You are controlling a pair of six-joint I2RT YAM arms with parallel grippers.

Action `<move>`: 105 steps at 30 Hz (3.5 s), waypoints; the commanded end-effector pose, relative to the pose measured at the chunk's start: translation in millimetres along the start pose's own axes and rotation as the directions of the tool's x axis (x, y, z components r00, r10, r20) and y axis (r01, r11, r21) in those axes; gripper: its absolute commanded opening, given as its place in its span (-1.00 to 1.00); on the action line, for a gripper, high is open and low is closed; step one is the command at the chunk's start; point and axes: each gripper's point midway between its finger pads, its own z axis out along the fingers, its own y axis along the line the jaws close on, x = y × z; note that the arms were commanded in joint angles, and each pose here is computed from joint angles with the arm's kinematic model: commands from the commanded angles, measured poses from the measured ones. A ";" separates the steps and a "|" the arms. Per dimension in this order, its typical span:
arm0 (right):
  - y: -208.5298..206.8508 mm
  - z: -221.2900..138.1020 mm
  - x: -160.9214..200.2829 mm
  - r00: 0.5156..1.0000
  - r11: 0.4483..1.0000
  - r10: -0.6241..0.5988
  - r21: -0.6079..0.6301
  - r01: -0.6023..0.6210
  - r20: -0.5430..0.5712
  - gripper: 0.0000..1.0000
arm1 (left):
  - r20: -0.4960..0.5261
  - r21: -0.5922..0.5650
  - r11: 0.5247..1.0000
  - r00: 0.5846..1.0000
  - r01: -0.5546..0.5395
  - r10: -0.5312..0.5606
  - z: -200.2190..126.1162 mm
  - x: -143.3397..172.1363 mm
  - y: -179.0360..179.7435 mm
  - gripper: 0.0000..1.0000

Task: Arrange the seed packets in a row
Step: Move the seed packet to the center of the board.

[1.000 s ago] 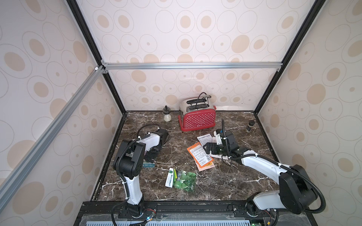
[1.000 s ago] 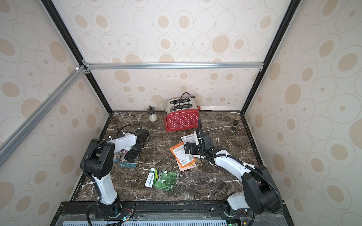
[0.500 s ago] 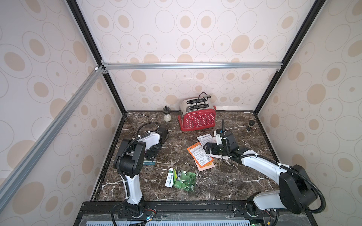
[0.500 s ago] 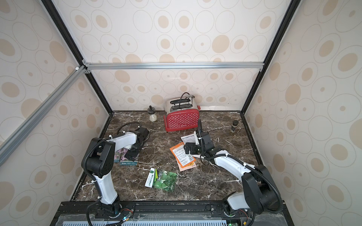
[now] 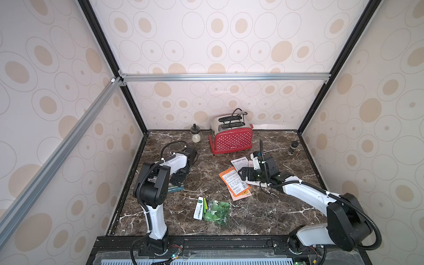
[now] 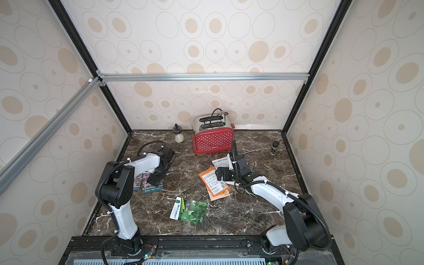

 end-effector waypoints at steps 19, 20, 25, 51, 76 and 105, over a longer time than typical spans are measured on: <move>0.0 -20.2 -15.1 0.997 0.999 -0.022 0.030 0.020 0.075 1.00 | -0.073 0.331 0.880 0.921 -0.341 0.384 -54.8 51.7 -55.3 0.95; -0.2 -20.3 -14.7 0.997 0.999 -0.021 0.030 0.019 0.074 1.00 | -0.079 0.344 0.872 0.914 -0.348 0.397 -52.7 55.7 -56.5 0.95; 1.3 -20.0 -14.1 0.997 1.000 -0.021 0.021 0.019 0.070 1.00 | -0.105 0.363 0.839 0.877 -0.405 0.469 -42.0 72.7 -48.3 0.95; 2.7 -12.5 -9.6 0.999 1.000 -0.006 0.006 0.006 0.052 1.00 | -0.164 0.300 0.840 0.843 -0.452 0.512 -17.4 85.6 19.0 0.94; 1.2 -10.4 -6.8 0.999 1.000 -0.003 0.008 0.003 0.047 1.00 | -0.148 0.291 0.837 0.843 -0.463 0.517 -21.8 79.6 27.5 0.94; -8.3 -19.0 -7.9 0.999 0.998 -0.009 0.060 0.006 0.049 1.00 | 0.100 0.601 0.516 0.698 -0.610 0.709 -120.8 116.8 -58.3 0.97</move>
